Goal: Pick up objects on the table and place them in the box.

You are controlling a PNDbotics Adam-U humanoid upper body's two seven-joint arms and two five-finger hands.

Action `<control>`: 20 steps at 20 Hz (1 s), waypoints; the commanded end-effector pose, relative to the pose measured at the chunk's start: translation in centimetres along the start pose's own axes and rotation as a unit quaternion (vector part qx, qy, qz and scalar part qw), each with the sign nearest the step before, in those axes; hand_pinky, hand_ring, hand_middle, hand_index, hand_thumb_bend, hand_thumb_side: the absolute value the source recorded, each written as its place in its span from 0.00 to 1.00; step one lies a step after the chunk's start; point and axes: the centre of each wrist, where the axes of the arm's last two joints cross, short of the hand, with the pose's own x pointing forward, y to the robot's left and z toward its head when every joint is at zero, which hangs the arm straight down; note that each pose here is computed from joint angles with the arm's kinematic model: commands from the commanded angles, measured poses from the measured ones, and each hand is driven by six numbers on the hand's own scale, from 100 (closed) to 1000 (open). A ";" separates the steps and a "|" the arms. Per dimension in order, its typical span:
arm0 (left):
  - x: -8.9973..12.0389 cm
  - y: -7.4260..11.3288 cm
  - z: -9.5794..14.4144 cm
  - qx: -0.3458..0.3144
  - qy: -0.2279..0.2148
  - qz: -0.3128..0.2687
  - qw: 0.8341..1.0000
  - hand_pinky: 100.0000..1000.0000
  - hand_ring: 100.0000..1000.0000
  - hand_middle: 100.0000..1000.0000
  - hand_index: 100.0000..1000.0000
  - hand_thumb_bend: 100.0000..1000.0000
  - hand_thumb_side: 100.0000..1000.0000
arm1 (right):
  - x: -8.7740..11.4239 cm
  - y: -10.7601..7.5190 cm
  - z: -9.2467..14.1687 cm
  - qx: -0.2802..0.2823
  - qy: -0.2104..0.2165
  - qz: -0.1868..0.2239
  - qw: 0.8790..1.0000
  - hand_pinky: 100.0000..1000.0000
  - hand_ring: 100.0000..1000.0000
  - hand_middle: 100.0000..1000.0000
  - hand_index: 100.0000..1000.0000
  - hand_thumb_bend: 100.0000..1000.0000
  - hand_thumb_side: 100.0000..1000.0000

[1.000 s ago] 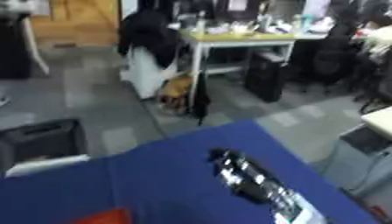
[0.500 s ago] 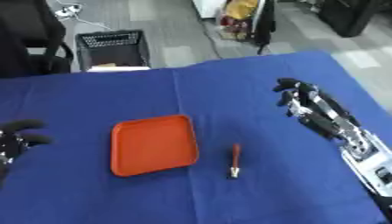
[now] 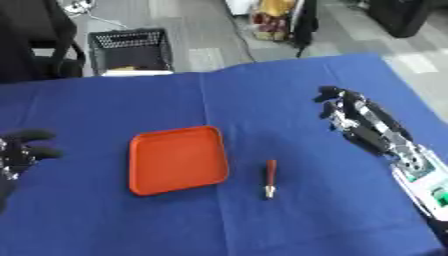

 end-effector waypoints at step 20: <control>0.3 0.1 -0.2 -0.016 0.000 -0.014 1.000 0.79 0.66 0.75 0.83 0.18 1.00 | 3.6 -2.6 -2.0 0.197 -0.066 0.383 0.900 0.54 0.73 0.81 0.95 0.00 0.28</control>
